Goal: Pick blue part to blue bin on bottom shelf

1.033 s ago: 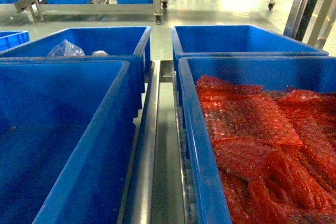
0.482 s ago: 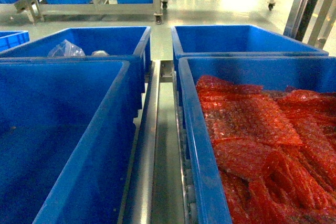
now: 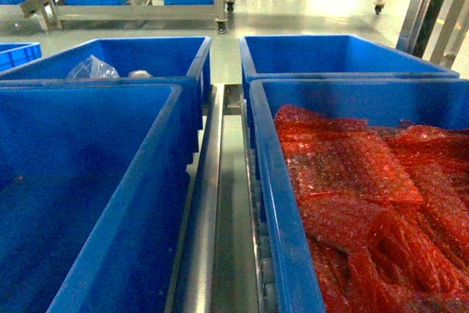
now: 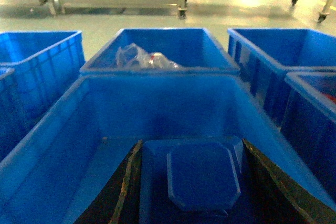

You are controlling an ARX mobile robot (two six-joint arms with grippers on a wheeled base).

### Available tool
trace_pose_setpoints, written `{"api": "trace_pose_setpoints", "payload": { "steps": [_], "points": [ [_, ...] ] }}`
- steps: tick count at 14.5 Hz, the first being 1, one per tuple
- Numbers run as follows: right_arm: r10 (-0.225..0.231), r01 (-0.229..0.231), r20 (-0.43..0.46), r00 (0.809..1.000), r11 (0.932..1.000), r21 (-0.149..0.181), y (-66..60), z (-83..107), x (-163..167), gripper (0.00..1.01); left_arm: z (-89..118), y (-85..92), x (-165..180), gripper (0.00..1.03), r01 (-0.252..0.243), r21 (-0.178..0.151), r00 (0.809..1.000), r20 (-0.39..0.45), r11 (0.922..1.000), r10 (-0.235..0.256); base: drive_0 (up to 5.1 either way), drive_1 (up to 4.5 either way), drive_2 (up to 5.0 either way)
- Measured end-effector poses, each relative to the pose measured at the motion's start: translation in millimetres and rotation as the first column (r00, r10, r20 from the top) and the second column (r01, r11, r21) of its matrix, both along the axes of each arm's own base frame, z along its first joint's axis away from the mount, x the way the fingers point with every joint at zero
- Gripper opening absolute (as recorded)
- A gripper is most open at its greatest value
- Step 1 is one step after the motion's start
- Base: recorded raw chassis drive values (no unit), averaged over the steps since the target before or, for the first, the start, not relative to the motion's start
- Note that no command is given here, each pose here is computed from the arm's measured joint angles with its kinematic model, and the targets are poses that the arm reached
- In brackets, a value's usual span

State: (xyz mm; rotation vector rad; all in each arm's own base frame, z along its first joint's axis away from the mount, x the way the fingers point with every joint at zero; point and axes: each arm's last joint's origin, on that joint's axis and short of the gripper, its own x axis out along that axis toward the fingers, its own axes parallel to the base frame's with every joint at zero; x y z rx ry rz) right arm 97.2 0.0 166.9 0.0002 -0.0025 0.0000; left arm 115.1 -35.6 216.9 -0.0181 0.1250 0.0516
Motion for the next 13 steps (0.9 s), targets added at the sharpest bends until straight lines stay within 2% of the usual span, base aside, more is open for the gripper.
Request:
{"api": "trace_pose_setpoints", "payload": {
  "steps": [2,3,4,5,6,7,9,12,13],
  "points": [
    [0.0,0.0,0.0,1.0,1.0,0.0,0.0,0.0,0,0.98,19,-3.7,27,0.43,0.013,-0.015,0.999,0.048,0.9998,-0.012,0.0,0.0,0.0],
    [0.0,0.0,0.0,1.0,1.0,0.0,0.0,0.0,0,0.98,29,-6.6,52,0.43,0.011,-0.023,0.998,0.065,0.9997,-0.009,0.0,0.0,0.0],
    [0.0,0.0,0.0,1.0,1.0,0.0,0.0,0.0,0,0.98,27,-8.9,68,0.49,-0.003,-0.019,0.999,0.044,0.9998,0.003,0.0,0.0,0.0],
    [0.0,0.0,0.0,1.0,1.0,0.0,0.0,0.0,0,0.98,17,-11.4,78,0.6,-0.018,0.003,1.0,-0.015,0.9998,0.018,0.0,0.0,0.0],
    [0.0,0.0,0.0,1.0,1.0,0.0,0.0,0.0,0,0.98,11,-13.1,77,0.71,-0.004,0.019,0.998,-0.067,0.9998,0.005,0.0,0.0,0.0],
    [0.0,0.0,0.0,1.0,1.0,0.0,0.0,0.0,0,0.98,15,-13.5,71,0.8,-0.003,0.019,0.999,-0.048,0.9998,0.004,0.0,0.0,0.0],
    [0.0,0.0,0.0,1.0,1.0,0.0,0.0,0.0,0,0.98,30,-11.9,63,0.99,-0.005,0.0,0.999,0.036,1.0,0.005,0.0,0.0,0.0],
    [0.0,0.0,0.0,1.0,1.0,0.0,0.0,0.0,0,0.98,24,-12.6,67,0.98,-0.009,0.015,1.0,-0.004,0.9998,0.009,0.0,0.0,0.0],
    [0.0,0.0,0.0,1.0,1.0,0.0,0.0,0.0,0,0.98,26,-10.1,65,0.9,0.03,-0.003,0.995,0.093,0.9995,-0.029,0.0,0.0,0.0]
  ]
}}
